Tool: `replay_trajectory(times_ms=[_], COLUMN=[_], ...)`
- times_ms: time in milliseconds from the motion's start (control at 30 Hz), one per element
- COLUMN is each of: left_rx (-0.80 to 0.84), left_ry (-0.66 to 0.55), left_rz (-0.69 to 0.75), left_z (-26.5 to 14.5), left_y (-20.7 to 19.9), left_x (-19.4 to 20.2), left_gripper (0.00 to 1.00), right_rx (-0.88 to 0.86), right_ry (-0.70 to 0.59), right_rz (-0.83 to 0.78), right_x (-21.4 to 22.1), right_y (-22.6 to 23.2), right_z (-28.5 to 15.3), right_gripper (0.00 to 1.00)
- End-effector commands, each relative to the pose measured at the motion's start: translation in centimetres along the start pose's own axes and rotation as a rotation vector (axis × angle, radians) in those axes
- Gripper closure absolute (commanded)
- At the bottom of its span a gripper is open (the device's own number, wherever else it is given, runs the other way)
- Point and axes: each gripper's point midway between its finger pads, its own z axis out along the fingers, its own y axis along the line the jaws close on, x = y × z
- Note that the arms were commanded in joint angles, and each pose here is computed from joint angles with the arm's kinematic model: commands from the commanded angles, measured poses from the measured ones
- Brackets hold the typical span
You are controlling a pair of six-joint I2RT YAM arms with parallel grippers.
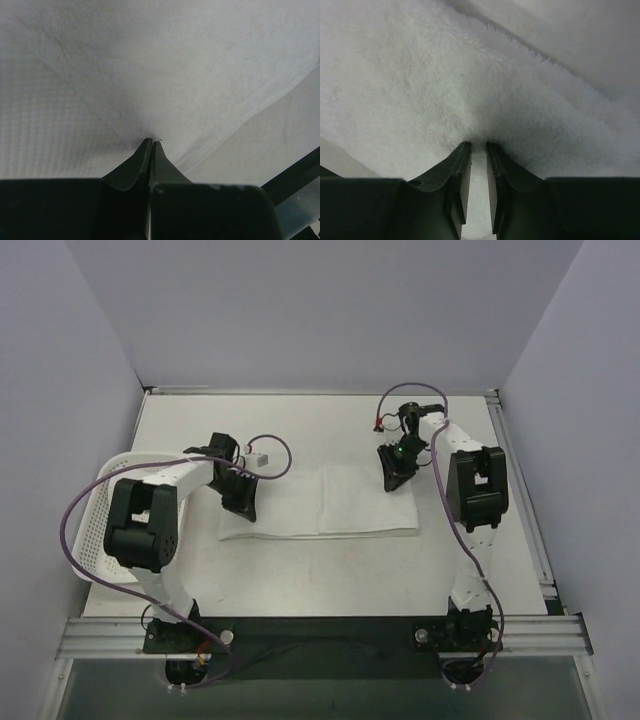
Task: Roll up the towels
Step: Fold the towel
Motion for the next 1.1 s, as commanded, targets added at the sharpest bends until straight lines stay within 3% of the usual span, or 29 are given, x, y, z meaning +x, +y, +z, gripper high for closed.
replay_trajectory(times_ms=[0,100,133,200,233,267,333,367,400,433,567,600,667,733,800,833,867,900,967,1067], left_rx=[-0.028,-0.030,-0.038,-0.039,-0.075,-0.068,-0.041,-0.021,0.008,0.021,0.060,0.069,0.079,0.106,0.135,0.159,0.165,0.153,0.153,0.111], left_ry=[0.019,0.012,-0.063,-0.068,-0.188,-0.150,-0.207,-0.315,-0.319,-0.347,-0.380,-0.333,-0.374,-0.292,-0.315,-0.262,-0.295,-0.334,-0.320,-0.309], left_rz=[0.047,0.069,0.114,0.155,0.223,0.233,0.262,0.307,0.291,0.296,0.293,0.262,0.282,0.250,0.309,0.301,0.342,0.402,0.472,0.675], left_z=[0.7,2.6,2.0,4.4,2.4,4.3,3.3,-0.3,0.0,-1.2,-4.4,-4.3,-5.9,-3.7,-4.9,-3.5,-3.8,-5.3,-4.4,-4.6], left_y=[1.2,2.4,2.4,3.9,3.9,4.9,4.2,2.1,1.6,0.9,-1.4,-1.7,-3.0,-3.0,-4.6,-4.8,-5.5,-6.6,-7.8,-10.1], left_x=[-1.2,-4.1,-8.1,-11.4,-17.4,-18.5,-22.4,-26.3,-26.7,-27.3,-25.8,-22.9,-21.4,-17.2,-15.6,-12.7,-12.5,-11.9,-9.1,-6.2], left_gripper=[1.00,1.00,1.00,1.00,1.00,1.00,1.00,0.95,0.89,0.73,0.58,0.57,0.56,0.57,0.60,0.60,0.60,0.46,0.34,0.32], right_rx=[-0.034,-0.086,-0.133,-0.223,-0.338,-0.384,-0.427,-0.461,-0.459,-0.445,-0.357,-0.344,-0.325,-0.344,-0.381,-0.402,-0.416,-0.429,-0.437,-0.401], right_ry=[0.129,0.180,0.162,0.219,0.178,0.201,0.169,0.159,0.136,0.080,0.004,0.008,0.045,0.090,0.111,0.105,0.109,0.127,0.131,0.200], right_rz=[-0.001,0.042,0.044,0.040,-0.009,-0.083,-0.173,-0.180,-0.178,-0.167,-0.065,-0.040,0.024,0.058,0.092,0.099,0.110,0.123,0.118,0.095], right_x=[4.8,8.4,9.0,12.3,12.8,14.0,14.9,15.0,14.4,13.0,10.5,10.4,10.7,11.3,11.8,11.6,11.7,12.2,12.4,14.7], right_y=[0.9,2.8,4.4,7.9,11.2,13.9,16.3,17.4,17.4,16.9,12.3,11.4,9.7,9.4,9.9,10.2,10.4,10.9,11.3,12.1], right_z=[0.8,0.8,0.0,0.0,-1.7,-2.0,-3.8,-4.8,-5.4,-6.6,-7.5,-7.2,-5.9,-4.5,-3.5,-3.0,-2.8,-2.3,-1.7,0.4], right_gripper=[0.80,0.78,0.77,0.72,0.70,0.63,0.56,0.53,0.51,0.50,0.47,0.47,0.48,0.50,0.52,0.52,0.53,0.54,0.55,0.57])
